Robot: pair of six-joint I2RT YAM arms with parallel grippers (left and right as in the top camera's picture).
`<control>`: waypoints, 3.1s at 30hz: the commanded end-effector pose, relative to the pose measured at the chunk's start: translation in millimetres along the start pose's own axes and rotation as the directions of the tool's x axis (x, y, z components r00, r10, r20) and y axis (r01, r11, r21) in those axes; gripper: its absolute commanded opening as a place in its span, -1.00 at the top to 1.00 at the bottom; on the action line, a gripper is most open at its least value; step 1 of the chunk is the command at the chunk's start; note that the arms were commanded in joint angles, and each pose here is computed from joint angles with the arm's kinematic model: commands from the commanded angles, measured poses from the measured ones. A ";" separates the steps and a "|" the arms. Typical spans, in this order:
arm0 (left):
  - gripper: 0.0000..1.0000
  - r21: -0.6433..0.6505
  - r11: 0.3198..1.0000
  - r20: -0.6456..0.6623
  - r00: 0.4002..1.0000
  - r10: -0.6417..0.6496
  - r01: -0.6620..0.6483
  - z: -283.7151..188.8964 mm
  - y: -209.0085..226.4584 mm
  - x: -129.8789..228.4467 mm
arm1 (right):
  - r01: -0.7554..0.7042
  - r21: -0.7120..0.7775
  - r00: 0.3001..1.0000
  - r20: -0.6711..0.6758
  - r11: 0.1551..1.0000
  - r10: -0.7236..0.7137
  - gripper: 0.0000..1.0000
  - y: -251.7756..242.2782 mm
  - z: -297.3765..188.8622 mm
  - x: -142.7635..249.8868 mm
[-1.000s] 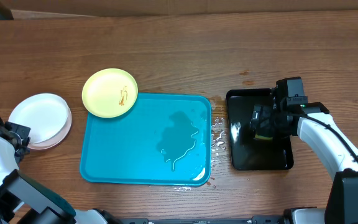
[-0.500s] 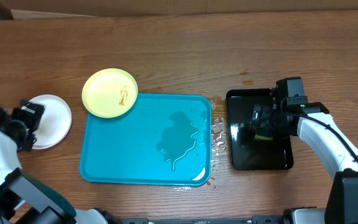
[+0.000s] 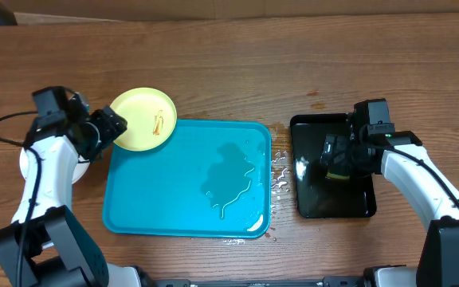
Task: Clean dirty plates on tray and stack at the side
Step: 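Move the left gripper to the yellow plate, grip its rim, pull it onto the tray, then hold the yellow plate rim with the left gripper on the teal tray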
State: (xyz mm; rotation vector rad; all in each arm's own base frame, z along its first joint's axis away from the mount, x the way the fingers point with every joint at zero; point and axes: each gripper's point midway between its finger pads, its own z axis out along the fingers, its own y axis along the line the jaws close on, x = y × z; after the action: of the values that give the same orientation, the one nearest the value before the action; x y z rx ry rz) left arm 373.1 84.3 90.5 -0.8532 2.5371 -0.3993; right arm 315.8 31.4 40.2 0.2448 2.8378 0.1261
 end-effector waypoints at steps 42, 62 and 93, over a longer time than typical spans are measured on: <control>0.92 -0.009 0.996 -0.279 0.956 0.088 -0.094 37.1 9.6 58.0 | -0.007 0.006 1.000 0.006 1.000 0.007 -1.00 -1.8 0.5 -1.5; 0.62 0.106 0.917 -0.513 0.769 0.382 -0.386 15.5 -52.5 155.7 | -0.007 0.006 1.000 0.006 1.000 0.007 -1.00 -1.8 0.5 -1.5; 0.14 0.134 0.734 -0.362 0.656 0.662 -0.666 77.3 -64.4 113.4 | -0.007 0.006 1.000 0.006 1.000 0.007 -1.00 -1.8 0.5 -1.5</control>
State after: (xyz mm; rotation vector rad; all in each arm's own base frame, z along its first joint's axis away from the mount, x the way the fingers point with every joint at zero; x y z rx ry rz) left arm 362.6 -36.5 25.6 0.1956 2.9598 -0.2641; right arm 315.9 31.5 40.2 0.2453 2.8374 0.1262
